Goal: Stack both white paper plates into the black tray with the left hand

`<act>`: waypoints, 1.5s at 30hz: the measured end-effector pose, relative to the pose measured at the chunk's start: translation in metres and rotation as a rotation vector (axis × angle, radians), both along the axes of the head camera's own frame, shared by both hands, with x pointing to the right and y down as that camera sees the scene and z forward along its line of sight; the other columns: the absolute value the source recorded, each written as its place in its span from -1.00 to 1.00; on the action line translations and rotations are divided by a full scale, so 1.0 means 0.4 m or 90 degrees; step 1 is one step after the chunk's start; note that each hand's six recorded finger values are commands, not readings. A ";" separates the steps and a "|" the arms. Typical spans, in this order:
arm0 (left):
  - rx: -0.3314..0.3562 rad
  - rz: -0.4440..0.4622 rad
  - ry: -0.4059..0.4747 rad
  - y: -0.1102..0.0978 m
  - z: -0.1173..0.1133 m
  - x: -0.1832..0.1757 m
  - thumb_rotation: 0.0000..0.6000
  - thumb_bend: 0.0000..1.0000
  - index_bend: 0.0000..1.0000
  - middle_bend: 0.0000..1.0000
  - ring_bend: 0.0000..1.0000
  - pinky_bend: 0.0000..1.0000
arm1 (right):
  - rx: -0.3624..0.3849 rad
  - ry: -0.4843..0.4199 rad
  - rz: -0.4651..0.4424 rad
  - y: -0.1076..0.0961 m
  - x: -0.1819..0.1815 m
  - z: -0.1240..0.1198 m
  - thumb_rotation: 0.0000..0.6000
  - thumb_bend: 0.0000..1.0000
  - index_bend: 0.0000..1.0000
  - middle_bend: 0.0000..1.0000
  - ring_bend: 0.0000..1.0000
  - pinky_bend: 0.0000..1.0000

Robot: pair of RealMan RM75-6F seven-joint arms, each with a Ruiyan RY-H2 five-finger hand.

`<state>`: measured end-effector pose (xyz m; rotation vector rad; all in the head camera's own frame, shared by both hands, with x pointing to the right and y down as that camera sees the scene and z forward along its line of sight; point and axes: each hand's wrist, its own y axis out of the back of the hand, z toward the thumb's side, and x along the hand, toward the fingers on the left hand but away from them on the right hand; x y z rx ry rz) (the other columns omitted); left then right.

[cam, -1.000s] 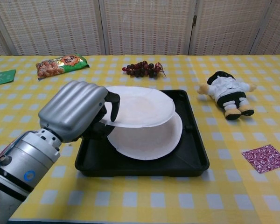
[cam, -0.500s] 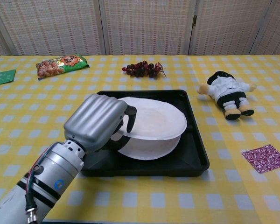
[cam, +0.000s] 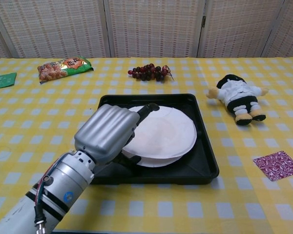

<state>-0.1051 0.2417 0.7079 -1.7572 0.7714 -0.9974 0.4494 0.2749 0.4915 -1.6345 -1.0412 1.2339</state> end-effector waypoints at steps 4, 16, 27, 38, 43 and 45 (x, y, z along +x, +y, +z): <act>-0.005 0.013 -0.002 0.006 -0.015 0.002 1.00 -0.63 -0.71 1.00 1.00 1.00 | -0.003 0.002 -0.002 0.000 -0.002 0.004 1.00 -0.27 -1.00 -1.00 -1.00 -1.00; 0.047 0.007 -0.016 -0.045 -0.138 -0.108 1.00 -0.64 -0.72 0.99 0.93 1.00 | -0.008 -0.004 -0.020 0.008 -0.020 0.008 1.00 -0.27 -1.00 -1.00 -1.00 -1.00; -0.009 -0.135 -0.082 -0.068 -0.247 -0.506 1.00 -0.64 -0.82 -0.77 -0.98 -0.99 | -0.035 -0.002 -0.048 -0.002 -0.058 0.054 1.00 -0.27 -1.00 -1.00 -1.00 -1.00; 0.002 -0.272 -0.088 0.047 -0.387 -0.770 1.00 -0.64 -0.86 -0.84 -1.00 -1.00 | -0.070 0.011 -0.058 -0.022 -0.085 0.115 1.00 -0.27 -1.00 -1.00 -1.00 -1.00; -0.026 -0.268 -0.092 0.060 -0.389 -0.768 1.00 -0.64 -0.87 -0.85 -1.00 -1.00 | -0.071 0.004 -0.062 -0.017 -0.089 0.107 1.00 -0.27 -1.00 -1.00 -1.00 -1.00; -0.029 -0.264 -0.090 0.063 -0.388 -0.763 1.00 -0.64 -0.87 -0.85 -1.00 -1.00 | -0.071 0.001 -0.060 -0.018 -0.088 0.104 1.00 -0.27 -1.00 -1.00 -1.00 -1.00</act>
